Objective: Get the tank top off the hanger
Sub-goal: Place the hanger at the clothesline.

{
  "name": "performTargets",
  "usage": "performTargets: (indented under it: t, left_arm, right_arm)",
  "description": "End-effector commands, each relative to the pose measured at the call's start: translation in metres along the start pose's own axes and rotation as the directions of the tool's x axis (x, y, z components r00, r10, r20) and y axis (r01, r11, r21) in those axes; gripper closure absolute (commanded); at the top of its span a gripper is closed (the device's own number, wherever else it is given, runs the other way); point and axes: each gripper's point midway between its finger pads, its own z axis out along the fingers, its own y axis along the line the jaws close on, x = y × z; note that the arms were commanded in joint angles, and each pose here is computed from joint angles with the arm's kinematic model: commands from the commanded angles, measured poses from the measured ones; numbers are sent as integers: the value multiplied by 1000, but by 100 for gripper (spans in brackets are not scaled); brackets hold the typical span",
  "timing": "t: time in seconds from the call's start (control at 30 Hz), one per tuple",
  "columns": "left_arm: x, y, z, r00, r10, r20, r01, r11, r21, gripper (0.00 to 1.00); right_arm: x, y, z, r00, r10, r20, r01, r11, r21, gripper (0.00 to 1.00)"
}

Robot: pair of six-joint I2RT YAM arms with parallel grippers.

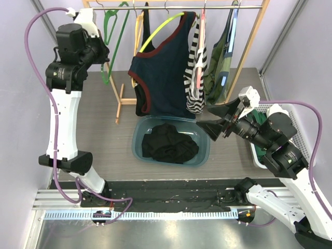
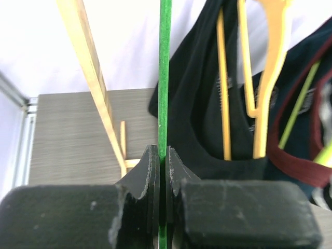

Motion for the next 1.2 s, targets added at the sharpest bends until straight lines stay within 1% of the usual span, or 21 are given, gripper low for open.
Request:
performTargets:
  t: [0.0,0.17,0.33,0.4,0.77,0.93,1.0,1.03,1.07,1.17]
  left_arm:
    - [-18,8,-1,996,70,60,-64,994,-91,100]
    - [-13,10,4,996,84,35,-79,989,-122,100]
    - [-12,12,4,995,91,36,-85,986,-144,100]
    - [-13,16,6,995,98,38,-90,981,-174,100]
    - [5,29,24,994,109,-21,-111,965,-239,100]
    - [10,26,23,993,116,-29,-119,969,-215,99]
    - [11,20,18,992,123,-31,-127,974,-189,82]
    - [11,19,15,991,127,-31,-130,974,-183,72]
    - [12,17,13,991,132,-31,-135,975,-179,51]
    - [9,14,3,987,160,-13,-160,973,-168,22]
  right_arm:
    - [-14,5,-5,998,-22,52,22,1000,-11,22]
    - [-13,5,-8,998,-28,50,29,1000,-9,22]
    - [-11,6,-11,998,-33,49,33,999,-12,23]
    - [-11,6,-12,998,-36,48,36,999,-8,24]
    - [-12,6,-17,998,-47,45,47,999,4,27]
    - [-11,3,-17,998,-37,43,36,999,16,27]
    - [-11,2,-16,999,-32,41,31,999,23,27]
    - [-12,2,-16,999,-31,42,30,999,26,27]
    - [-12,1,-15,999,-28,39,27,999,28,27]
    - [-11,1,-14,999,-21,35,20,999,28,26]
